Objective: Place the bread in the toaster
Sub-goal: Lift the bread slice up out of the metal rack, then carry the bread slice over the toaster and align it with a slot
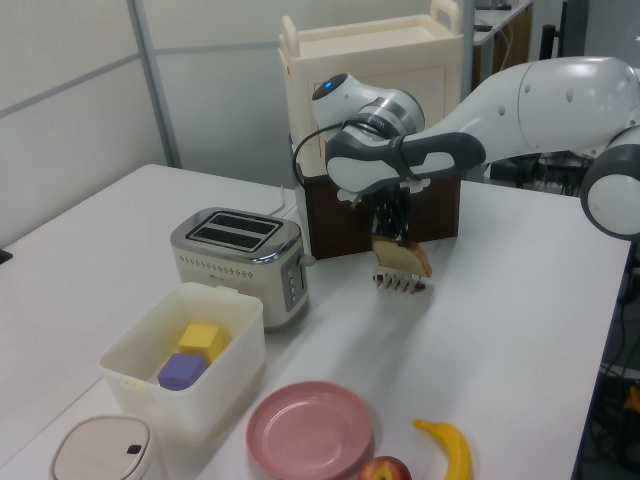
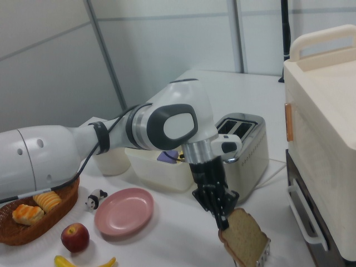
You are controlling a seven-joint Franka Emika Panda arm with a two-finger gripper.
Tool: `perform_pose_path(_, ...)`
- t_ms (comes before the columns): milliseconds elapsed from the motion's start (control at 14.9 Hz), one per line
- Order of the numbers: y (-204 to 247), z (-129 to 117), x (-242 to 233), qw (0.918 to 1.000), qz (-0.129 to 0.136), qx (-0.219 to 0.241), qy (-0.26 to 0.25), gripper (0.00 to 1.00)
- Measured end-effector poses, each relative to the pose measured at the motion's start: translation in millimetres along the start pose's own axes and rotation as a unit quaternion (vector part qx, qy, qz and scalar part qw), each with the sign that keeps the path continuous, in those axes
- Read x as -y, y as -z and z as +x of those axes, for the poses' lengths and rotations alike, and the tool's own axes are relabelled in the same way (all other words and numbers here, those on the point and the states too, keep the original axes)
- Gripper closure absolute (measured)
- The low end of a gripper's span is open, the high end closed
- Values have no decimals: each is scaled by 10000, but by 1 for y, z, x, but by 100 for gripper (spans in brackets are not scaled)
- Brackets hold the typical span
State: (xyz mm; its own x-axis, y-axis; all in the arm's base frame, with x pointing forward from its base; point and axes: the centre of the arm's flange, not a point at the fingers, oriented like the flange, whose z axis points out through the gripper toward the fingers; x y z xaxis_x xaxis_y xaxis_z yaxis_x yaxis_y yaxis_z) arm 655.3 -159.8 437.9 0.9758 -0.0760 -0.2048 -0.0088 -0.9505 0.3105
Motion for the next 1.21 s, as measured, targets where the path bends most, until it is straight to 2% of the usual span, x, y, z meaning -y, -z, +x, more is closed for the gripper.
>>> perform_pose_path(268, 25, -8, -9, 9997, -13, -211, -72, 93)
perform_pose_path(604, 83, -27, -28, 9970, -50, -726, -247, 93)
perform_pose_path(805, 96, -27, -29, 9950, -43, -966, -264, 93)
perform_pose_path(939, 107, -19, -26, 9893, 147, -1427, -283, 93)
perform_pose_path(1207, 129, -7, -17, 9702, 708, -2282, -394, 93)
